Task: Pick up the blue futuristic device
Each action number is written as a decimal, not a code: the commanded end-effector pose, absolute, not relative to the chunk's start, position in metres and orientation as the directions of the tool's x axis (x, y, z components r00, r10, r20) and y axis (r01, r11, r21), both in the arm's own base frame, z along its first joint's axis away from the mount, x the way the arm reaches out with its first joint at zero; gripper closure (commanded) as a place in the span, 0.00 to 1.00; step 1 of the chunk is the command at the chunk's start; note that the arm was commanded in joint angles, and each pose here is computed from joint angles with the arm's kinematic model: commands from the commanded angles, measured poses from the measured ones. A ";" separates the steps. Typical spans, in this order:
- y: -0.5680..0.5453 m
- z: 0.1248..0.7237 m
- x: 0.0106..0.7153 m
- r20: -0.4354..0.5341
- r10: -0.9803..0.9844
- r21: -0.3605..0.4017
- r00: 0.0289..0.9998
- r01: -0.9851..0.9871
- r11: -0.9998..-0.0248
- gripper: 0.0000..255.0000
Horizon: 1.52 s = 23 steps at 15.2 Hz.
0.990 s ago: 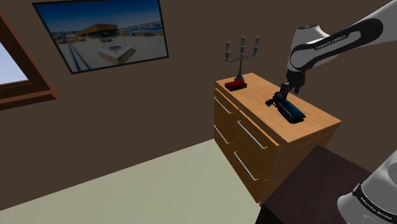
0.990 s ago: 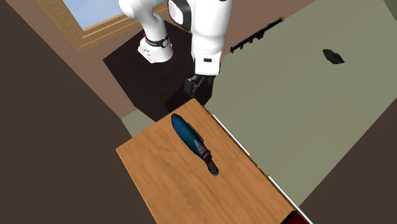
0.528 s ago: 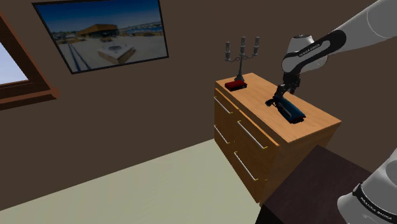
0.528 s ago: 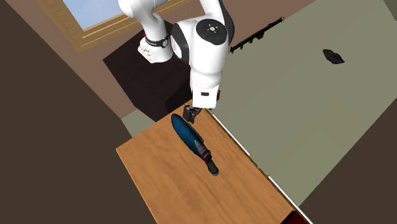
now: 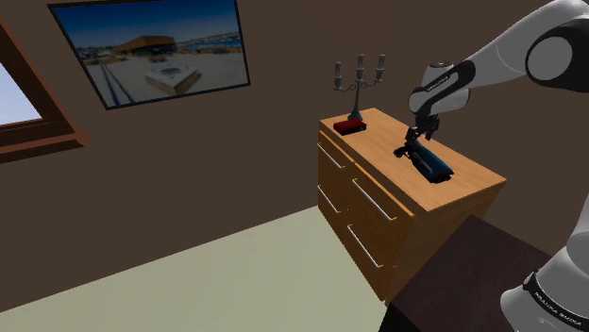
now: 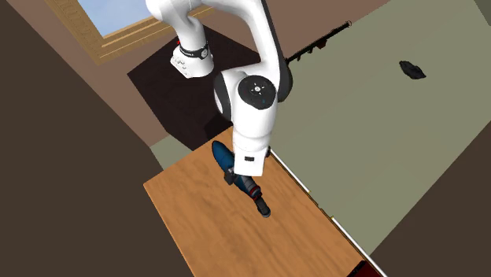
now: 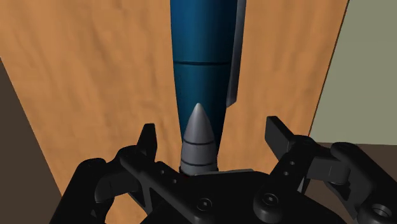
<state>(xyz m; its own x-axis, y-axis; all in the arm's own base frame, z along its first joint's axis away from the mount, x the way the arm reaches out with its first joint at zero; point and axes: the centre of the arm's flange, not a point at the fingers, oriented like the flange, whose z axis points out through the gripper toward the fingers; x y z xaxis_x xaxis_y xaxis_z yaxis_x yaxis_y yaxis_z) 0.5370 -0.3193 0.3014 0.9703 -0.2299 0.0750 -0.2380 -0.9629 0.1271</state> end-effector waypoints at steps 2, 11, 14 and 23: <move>-0.323 0.282 0.540 0.078 -0.232 0.128 0.970 -0.240 -0.962 0.00; -0.323 0.257 0.540 0.078 -0.232 0.128 0.970 -0.241 -0.962 1.00; -0.323 0.257 0.540 0.078 -0.232 0.128 0.970 -0.241 -0.962 1.00; -0.323 0.284 0.540 0.078 -0.232 0.128 0.970 -0.240 -0.962 1.00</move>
